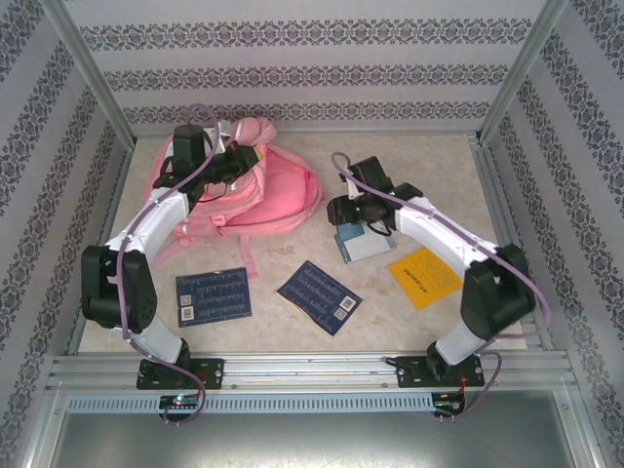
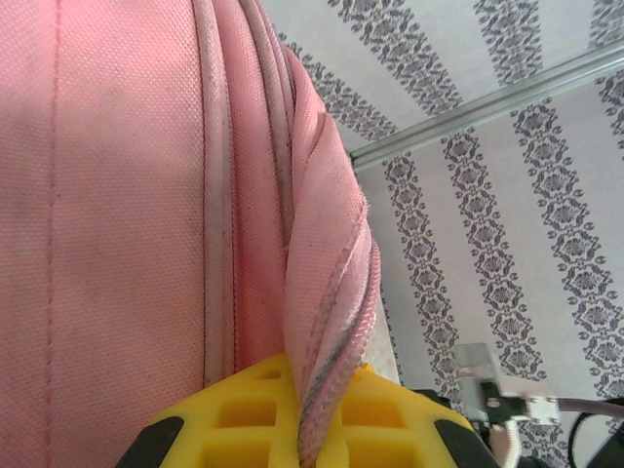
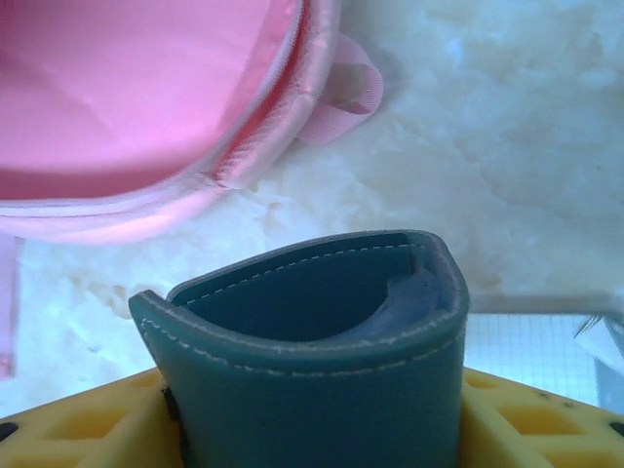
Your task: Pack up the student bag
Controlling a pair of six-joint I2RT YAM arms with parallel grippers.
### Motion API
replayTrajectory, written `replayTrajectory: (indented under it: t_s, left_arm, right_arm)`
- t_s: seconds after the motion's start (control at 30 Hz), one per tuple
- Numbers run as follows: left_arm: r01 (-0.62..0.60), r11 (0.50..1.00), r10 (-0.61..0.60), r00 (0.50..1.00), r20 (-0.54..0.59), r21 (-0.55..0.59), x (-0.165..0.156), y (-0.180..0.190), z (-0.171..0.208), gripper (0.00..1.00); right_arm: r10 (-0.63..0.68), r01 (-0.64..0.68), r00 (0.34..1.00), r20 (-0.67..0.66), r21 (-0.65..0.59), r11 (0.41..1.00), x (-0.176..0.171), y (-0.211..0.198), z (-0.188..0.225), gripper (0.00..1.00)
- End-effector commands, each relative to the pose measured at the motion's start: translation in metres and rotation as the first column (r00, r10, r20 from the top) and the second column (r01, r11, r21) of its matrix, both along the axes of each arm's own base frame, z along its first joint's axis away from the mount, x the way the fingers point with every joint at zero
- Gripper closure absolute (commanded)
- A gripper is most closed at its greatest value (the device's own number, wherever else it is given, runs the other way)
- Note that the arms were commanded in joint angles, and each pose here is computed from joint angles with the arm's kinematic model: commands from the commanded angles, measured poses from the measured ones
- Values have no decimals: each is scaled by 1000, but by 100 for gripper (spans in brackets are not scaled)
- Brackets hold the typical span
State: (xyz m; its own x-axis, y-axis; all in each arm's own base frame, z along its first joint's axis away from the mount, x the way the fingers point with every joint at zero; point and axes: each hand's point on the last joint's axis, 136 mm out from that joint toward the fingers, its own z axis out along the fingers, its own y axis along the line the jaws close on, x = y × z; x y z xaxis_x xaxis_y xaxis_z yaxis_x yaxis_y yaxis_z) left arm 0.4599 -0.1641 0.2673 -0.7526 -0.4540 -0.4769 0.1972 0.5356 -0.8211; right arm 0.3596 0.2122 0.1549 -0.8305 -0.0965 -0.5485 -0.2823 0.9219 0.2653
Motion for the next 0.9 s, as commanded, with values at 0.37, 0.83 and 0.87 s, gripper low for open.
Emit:
replayTrajectory:
  t_s: [0.37,0.83,0.87]
  left_arm:
    - [283,959,-281,918,281,36,-66,-79,114,100]
    - [525,848,-512,770,381,79,-140,-125,155,100]
    - [533,843,-517,762,389,75,-143,-125,156,100]
  right_arm:
    - [-74,46,997,33,518,854,-50,-1,86,36]
    - [-388,385,912,-133,607,696,-40,-10,83,31]
    - [-396,402,906,-147,591,700,-36,-4,79,31]
